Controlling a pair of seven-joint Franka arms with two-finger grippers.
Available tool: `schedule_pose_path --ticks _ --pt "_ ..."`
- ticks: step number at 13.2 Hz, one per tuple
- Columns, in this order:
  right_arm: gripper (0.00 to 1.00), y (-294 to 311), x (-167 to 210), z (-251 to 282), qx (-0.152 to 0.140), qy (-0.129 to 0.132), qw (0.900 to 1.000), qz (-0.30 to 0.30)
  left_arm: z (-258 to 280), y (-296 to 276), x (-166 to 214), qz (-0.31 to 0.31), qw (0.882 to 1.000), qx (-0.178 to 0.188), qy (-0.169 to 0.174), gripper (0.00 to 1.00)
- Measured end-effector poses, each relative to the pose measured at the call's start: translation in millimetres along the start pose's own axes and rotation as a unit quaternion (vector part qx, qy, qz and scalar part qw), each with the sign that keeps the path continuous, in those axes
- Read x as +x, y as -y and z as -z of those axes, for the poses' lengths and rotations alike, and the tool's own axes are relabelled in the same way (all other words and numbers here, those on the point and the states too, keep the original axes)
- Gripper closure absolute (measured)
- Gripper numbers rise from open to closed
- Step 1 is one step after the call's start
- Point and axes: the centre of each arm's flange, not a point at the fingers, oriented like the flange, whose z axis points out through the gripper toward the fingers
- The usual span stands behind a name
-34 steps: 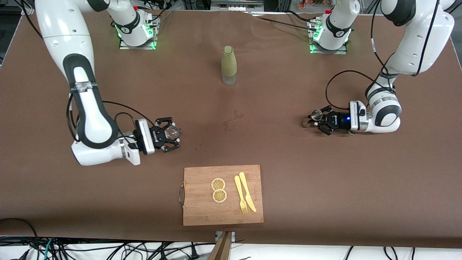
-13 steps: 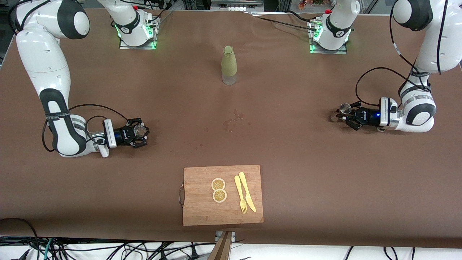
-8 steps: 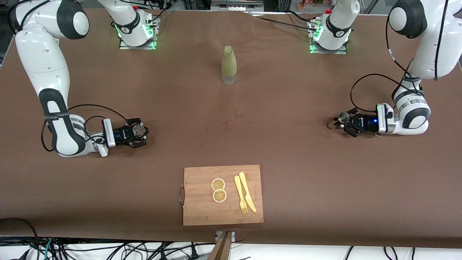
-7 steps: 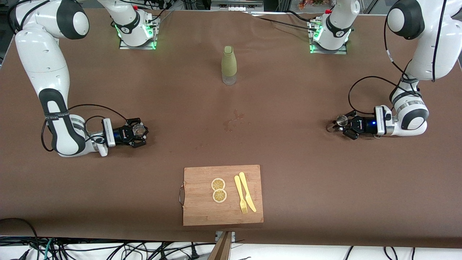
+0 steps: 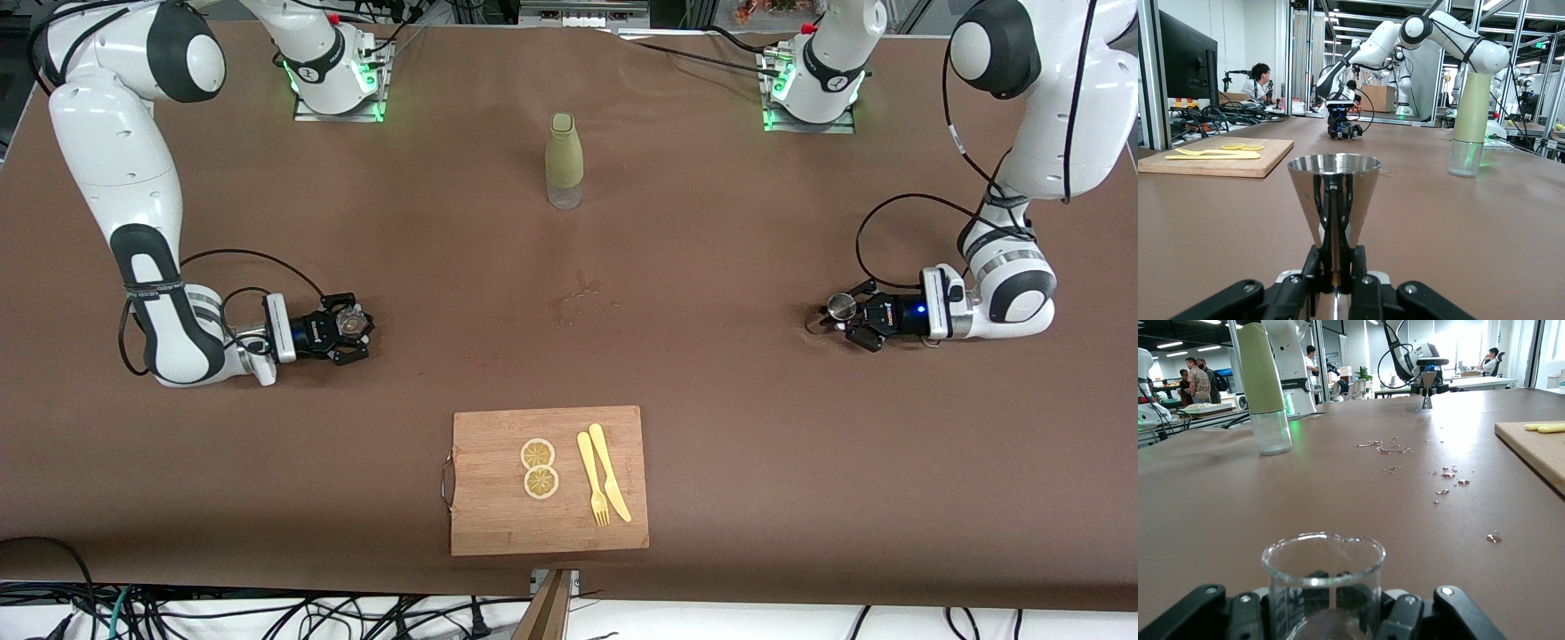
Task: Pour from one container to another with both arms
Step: 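Lower the beaker with the right gripper while the left gripper lowers the jigger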
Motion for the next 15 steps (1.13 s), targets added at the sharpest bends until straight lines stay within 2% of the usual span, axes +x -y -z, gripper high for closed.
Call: schedule_pose_path --ticks 6,7,8,13,14,15 --pt "0.87 -2.9 1.8 -3.2 0.002 0.003 1.000 0.003 8.9 -3.0 -4.0 0.000 1.000 0.006 0.006 0.75" --pt "0.81 -3.7 1.6 -3.5 0.001 0.006 1.000 0.003 8.6 -3.5 -5.4 -0.002 1.000 0.005 0.006 0.67" --pt "0.70 -5.1 1.7 -5.6 0.000 0.009 1.000 0.004 8.1 -4.5 -7.8 -0.007 1.000 0.005 0.005 0.60" --pt "0.12 -5.5 1.0 -4.9 0.000 0.016 1.000 0.003 19.3 -10.9 -16.9 -0.004 1.000 0.011 0.010 0.53" --pt "0.03 -3.0 -0.5 0.8 -0.001 0.017 1.000 0.001 26.6 -12.9 -16.7 -0.003 1.000 0.013 0.012 0.45" --pt "0.00 -0.4 -1.6 8.3 -0.004 0.020 1.000 -0.002 35.2 -14.0 -16.2 -0.004 1.000 0.014 0.017 0.35"
